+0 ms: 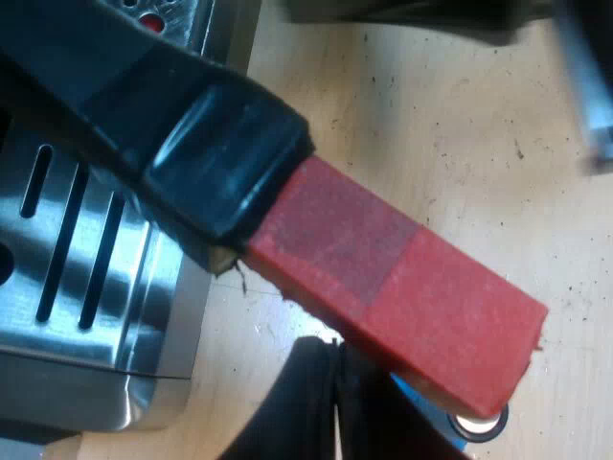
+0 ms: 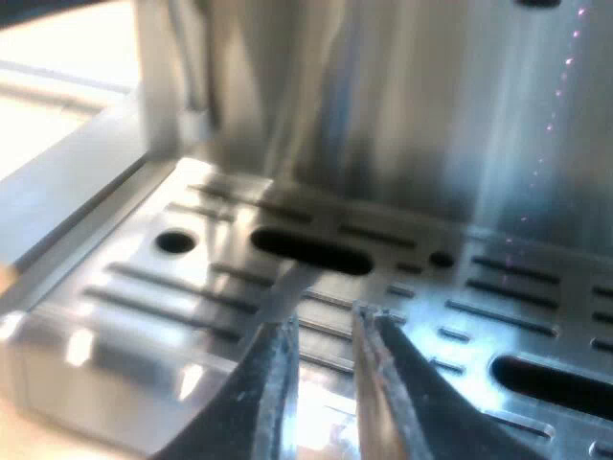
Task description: Put the handle in the coffee machine
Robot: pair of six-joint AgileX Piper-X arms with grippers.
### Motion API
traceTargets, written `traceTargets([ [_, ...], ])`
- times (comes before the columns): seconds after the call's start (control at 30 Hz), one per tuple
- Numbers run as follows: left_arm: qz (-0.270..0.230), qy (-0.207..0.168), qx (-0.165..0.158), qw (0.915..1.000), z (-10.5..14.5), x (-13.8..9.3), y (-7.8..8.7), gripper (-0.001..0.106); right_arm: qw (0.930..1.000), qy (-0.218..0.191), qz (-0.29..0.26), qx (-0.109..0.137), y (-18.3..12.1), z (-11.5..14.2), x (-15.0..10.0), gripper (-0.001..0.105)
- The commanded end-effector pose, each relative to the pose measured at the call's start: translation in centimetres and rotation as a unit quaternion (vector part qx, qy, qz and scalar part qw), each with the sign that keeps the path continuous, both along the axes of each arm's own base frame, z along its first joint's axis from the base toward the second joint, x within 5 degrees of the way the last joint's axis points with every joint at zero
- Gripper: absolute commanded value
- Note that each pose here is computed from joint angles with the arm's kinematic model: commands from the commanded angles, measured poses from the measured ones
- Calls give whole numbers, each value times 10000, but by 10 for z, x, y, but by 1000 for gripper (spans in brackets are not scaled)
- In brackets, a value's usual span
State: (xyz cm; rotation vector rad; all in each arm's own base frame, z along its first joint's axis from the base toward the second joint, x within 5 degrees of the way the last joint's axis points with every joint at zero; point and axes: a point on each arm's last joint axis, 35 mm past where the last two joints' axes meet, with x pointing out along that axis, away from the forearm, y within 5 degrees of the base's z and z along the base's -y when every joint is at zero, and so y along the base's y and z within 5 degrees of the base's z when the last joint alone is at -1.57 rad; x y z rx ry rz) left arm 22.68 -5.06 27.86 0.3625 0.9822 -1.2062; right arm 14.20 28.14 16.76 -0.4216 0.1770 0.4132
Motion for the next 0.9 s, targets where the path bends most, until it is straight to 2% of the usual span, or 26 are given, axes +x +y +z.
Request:
traceTargets([
  [0.03,-194,74,-456,9987,6,-6,-6,1,9991,160,391,102,-3,15,-13,30],
  [0.1,-194,56,-458,9987,6,-6,-6,1,9982,232,546,96,-6,24,-20,40],
  [0.17,-198,8,-478,9987,6,-5,-6,1,9977,248,587,220,-10,36,-24,48],
  [0.3,-199,-17,-546,9983,6,-4,-6,1,9971,237,642,341,-16,50,-28,53],
  [0.33,-202,-24,-636,9978,7,-4,-7,1,9966,211,672,431,-19,59,-30,53],
  [0.37,-406,-59,-668,9969,7,-5,-16,1,9944,228,865,569,-26,77,-33,53],
  [0.5,-596,-71,-682,9959,7,-7,-27,1,9925,335,1061,499,-32,95,-38,53],
  [0.53,-715,-198,-724,9946,9,-6,-41,1,9926,374,1072,425,-34,100,-38,53],
  [0.67,-739,-676,-724,9923,12,0,-63,1,9911,531,1195,255,-36,115,-40,52],
  [0.77,-704,-957,-837,9894,17,4,-76,1,9899,581,1272,225,-34,122,-40,52],
  [0.9,-577,-1101,-1017,9870,21,8,-83,1,9899,605,1268,175,-34,125,-40,52],
])
